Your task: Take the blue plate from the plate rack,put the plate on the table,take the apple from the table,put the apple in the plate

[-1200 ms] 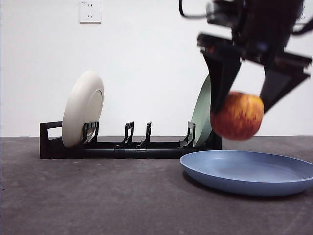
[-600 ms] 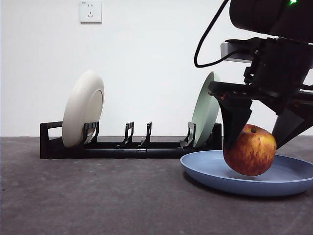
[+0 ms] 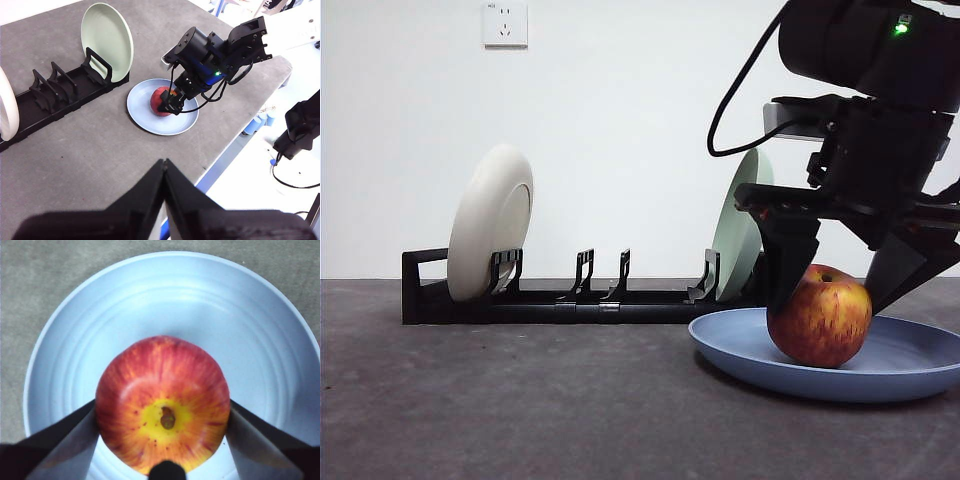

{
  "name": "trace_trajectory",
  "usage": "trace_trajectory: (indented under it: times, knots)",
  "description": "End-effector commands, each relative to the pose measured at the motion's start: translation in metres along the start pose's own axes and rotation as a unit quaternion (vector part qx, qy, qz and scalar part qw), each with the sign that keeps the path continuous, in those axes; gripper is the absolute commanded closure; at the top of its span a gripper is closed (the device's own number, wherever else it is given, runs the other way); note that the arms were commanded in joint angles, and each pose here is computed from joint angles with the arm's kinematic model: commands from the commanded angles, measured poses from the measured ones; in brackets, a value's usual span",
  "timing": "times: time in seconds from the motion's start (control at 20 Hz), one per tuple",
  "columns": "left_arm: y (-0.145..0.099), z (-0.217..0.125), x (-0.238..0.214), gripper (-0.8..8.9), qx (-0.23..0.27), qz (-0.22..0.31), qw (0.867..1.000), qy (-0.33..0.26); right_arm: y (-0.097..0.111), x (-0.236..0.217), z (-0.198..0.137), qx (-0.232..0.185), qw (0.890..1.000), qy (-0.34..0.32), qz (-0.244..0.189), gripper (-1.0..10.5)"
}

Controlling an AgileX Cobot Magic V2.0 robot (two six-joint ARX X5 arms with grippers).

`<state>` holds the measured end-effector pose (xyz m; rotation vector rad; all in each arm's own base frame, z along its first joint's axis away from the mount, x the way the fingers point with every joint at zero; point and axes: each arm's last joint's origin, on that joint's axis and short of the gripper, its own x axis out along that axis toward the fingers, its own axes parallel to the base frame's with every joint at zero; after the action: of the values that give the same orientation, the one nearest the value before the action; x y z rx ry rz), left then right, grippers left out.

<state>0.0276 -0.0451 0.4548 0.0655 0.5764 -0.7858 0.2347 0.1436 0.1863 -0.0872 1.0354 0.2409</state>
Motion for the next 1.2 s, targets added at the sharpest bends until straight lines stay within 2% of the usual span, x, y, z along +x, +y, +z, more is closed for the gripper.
trace_trajectory:
  times: [0.05,0.3,0.5,0.7,0.9,1.0,1.05,1.2]
  knots:
    - [0.0,0.0,0.001,8.18,0.002,0.002,1.0,0.0,0.001,-0.001,-0.002,0.004,1.0,0.005,0.004,4.4]
    - [0.0,0.0,0.001,8.18,0.002,0.002,1.0,0.0,0.001,-0.045,0.008,-0.007,1.0,-0.012,-0.016,4.4]
    - [0.0,0.0,0.001,8.18,0.002,0.002,1.0,0.0,0.0,-0.097,0.003,-0.026,0.999,-0.039,0.004,4.5]
    - [0.0,0.0,0.001,8.18,0.002,0.002,1.0,0.0,-0.008,-0.151,-0.009,-0.009,0.996,-0.085,0.028,4.6]
    - [0.0,0.0,0.001,8.18,0.002,0.0,1.0,0.001,-0.02,-0.191,-0.022,-0.005,0.993,-0.113,0.038,6.4]
    - [0.0,0.0,0.001,8.18,0.002,0.001,1.0,0.0,-0.028,-0.217,-0.032,-0.002,0.991,-0.13,0.044,9.1]
    - [0.0,0.0,0.001,8.18,0.002,0.001,1.0,0.0,-0.032,-0.228,-0.036,-0.003,0.99,-0.137,0.046,9.6]
    - [0.0,0.0,0.002,8.18,0.002,0.001,1.0,0.001,-0.038,-0.251,-0.041,-0.002,0.988,-0.146,0.049,9.5]
